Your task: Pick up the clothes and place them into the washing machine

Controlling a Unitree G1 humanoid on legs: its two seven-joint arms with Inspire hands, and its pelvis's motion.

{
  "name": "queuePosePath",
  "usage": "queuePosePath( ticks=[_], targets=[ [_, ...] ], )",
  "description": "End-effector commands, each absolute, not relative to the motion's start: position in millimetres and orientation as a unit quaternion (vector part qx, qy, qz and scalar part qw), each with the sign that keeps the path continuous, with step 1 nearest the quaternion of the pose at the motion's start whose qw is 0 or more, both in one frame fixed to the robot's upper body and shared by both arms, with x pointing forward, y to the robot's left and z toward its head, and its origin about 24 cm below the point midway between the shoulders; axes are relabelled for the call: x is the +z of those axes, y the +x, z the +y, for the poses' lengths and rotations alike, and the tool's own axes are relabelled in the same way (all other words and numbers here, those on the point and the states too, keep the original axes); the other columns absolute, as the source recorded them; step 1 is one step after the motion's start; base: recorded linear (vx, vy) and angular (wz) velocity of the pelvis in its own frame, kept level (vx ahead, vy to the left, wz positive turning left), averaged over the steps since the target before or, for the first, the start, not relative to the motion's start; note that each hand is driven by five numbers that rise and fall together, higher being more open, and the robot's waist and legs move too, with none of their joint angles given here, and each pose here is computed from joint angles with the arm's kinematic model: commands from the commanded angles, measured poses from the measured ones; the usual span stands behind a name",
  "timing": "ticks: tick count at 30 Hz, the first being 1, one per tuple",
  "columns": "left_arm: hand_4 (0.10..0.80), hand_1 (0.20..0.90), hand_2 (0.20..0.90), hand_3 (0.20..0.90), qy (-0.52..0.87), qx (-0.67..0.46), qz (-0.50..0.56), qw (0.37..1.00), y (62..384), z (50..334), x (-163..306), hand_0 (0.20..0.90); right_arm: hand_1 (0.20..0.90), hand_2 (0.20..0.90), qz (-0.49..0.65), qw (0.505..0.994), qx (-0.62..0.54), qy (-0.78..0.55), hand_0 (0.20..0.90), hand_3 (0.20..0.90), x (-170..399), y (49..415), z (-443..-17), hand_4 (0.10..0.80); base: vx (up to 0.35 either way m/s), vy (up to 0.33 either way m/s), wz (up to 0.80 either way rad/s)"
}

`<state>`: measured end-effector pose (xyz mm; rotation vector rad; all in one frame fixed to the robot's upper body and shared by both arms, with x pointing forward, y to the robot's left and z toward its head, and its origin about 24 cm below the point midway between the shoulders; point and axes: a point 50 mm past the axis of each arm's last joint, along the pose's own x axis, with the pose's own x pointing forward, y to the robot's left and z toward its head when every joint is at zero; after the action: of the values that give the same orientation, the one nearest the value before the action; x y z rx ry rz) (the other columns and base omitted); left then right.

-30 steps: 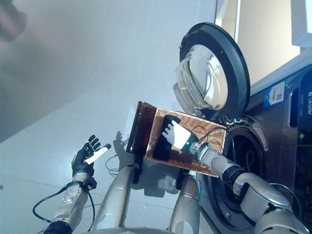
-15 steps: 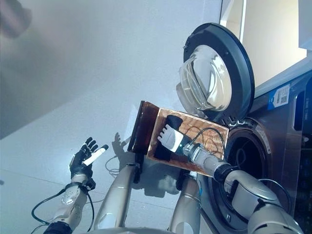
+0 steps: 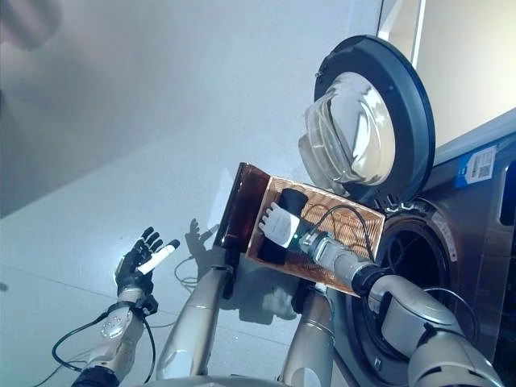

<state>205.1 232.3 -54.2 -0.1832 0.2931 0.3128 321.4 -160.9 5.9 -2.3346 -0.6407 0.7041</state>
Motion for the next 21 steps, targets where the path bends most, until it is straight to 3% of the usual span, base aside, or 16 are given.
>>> queuePosePath(
  ticks=[1, 21],
  targets=[
    [0.800, 0.900, 0.900, 0.900, -0.061, 0.163, 0.071, 0.982, 202, 258, -26, 0.900, 0.900, 0.900, -0.274, 0.295, 0.234, -0.885, 0.900, 0.900, 32, 336, -158, 0.800, 0.087, -0.009, 0.09],
    [0.800, 0.900, 0.900, 0.900, -0.063, 0.142, 0.048, 0.987, 198, 257, -14, 0.900, 0.900, 0.900, -0.206, 0.294, 0.231, -0.904, 0.900, 0.900, 26, 336, -189, 0.800, 0.005, -0.008, 0.04]
  ],
)
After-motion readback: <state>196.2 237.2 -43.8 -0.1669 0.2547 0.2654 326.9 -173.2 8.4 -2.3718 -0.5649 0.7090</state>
